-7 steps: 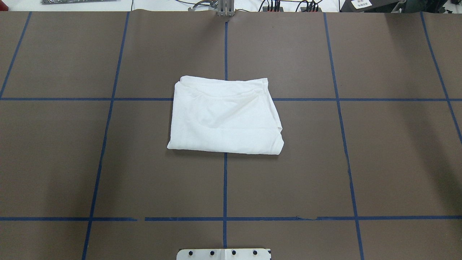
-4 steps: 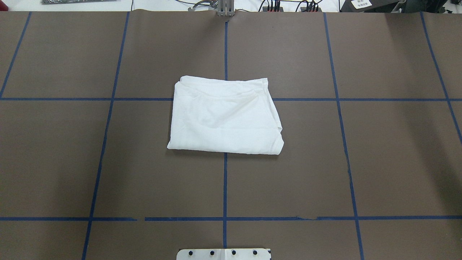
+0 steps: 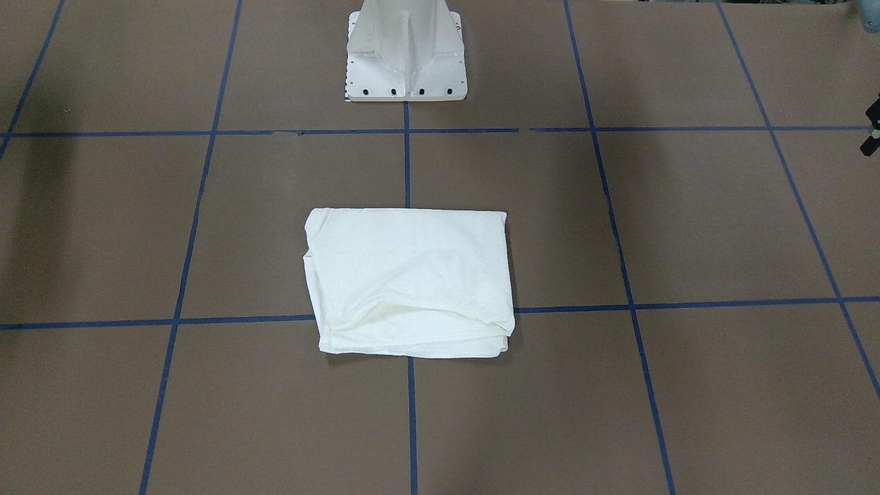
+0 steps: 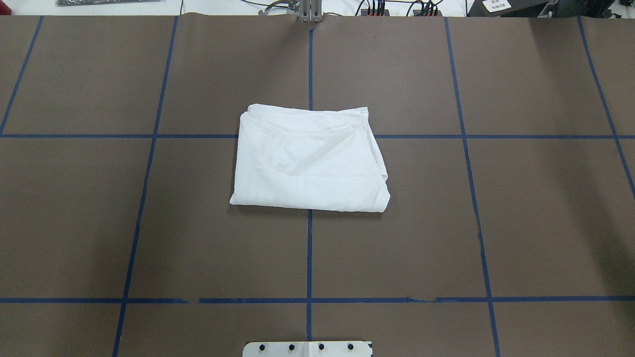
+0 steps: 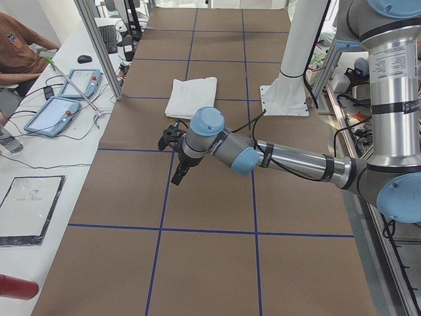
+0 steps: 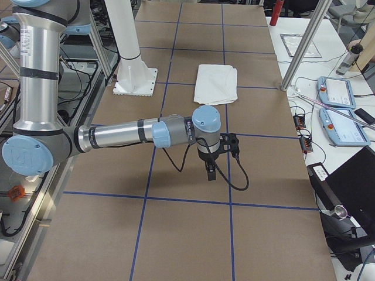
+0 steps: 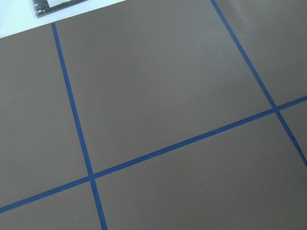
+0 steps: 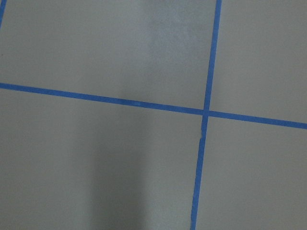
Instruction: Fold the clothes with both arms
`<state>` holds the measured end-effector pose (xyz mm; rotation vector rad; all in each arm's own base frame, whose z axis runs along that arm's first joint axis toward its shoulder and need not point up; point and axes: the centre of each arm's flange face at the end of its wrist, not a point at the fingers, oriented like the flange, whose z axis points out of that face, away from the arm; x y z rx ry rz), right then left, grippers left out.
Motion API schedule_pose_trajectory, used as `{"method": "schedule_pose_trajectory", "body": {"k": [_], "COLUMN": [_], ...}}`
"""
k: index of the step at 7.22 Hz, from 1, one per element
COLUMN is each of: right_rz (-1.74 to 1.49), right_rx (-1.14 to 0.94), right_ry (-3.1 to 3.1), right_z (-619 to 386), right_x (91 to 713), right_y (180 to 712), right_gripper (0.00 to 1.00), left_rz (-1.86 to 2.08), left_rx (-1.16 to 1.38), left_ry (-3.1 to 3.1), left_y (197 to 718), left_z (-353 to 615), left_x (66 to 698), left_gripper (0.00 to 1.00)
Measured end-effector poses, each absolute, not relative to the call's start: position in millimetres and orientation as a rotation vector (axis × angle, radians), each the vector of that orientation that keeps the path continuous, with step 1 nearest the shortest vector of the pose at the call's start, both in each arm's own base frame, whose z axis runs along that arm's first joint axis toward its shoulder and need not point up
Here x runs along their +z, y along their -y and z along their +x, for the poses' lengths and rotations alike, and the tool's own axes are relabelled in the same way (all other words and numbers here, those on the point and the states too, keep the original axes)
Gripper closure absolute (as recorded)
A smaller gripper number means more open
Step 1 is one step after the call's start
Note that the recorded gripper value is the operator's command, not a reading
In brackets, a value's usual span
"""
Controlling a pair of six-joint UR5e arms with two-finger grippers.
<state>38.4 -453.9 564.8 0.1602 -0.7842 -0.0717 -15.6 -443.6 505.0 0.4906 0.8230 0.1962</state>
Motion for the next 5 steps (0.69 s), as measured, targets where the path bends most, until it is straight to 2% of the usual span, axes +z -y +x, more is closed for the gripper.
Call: {"method": "schedule_pose_trajectory", "body": {"k": [5], "right_rz": [0.099], "right_rx": [-0.101], "right_ry": [0.783], "right_z": [17.6], "right_x": [581.9], "right_y": [443.2], "right_gripper": [0.0], "left_rz": [0.479], "left_rx": [0.188], "left_ry": [-0.811], "left_y": [440.0], "left_z": [-16.3], "left_x": [512.6], "left_gripper": [0.01]}}
